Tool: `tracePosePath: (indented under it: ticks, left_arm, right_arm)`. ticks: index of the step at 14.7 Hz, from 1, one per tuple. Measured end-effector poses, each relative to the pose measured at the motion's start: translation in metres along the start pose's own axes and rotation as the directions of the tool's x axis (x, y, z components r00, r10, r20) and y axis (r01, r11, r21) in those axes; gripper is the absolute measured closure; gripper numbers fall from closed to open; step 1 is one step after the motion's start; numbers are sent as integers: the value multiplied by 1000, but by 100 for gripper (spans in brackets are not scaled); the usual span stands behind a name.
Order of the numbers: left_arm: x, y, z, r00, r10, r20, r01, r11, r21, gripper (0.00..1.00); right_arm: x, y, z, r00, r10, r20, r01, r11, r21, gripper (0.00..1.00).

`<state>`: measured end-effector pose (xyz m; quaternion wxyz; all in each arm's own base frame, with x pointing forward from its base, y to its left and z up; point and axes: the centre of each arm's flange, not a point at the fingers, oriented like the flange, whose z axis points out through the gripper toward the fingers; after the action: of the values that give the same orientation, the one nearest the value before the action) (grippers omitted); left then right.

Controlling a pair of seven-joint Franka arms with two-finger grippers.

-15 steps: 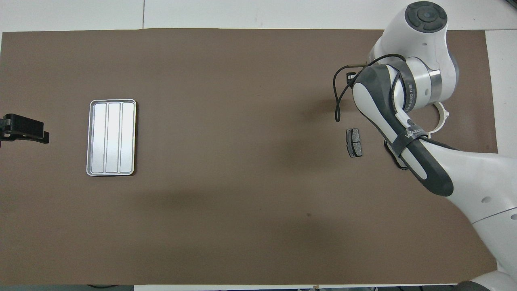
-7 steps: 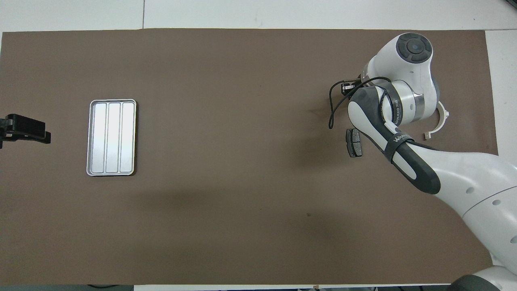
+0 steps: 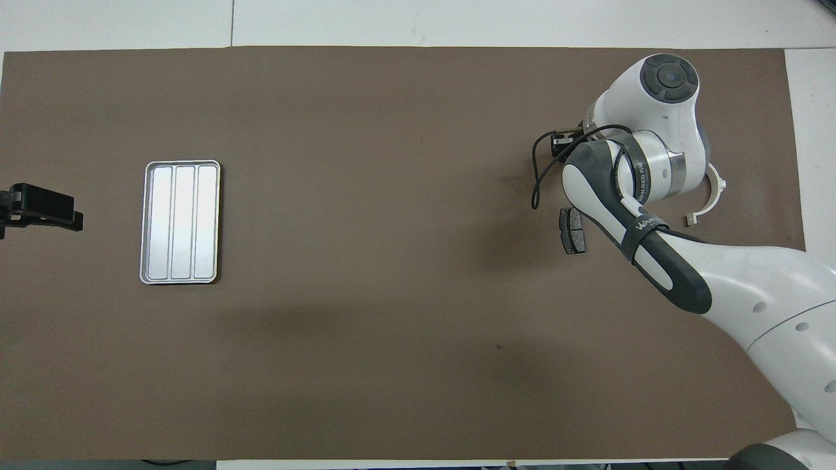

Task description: Place bearing gear from tray to pile

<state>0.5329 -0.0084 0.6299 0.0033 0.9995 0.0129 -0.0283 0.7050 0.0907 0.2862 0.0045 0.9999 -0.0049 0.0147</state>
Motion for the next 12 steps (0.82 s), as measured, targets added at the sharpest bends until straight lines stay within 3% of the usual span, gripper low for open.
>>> tracePosePath:
  ticks: [4,12]
  left_arm:
    - [0,0,0,1000,0,-1,0,1000,0,0]
    - [1,1,0,1000,1,-5,-1,1000,0,0]
  right_arm:
    - [0,0,0,1000,0,-2,0,1000,1,0]
    - [4,15,-9,1000,23,-18,-23,1000,-1,0]
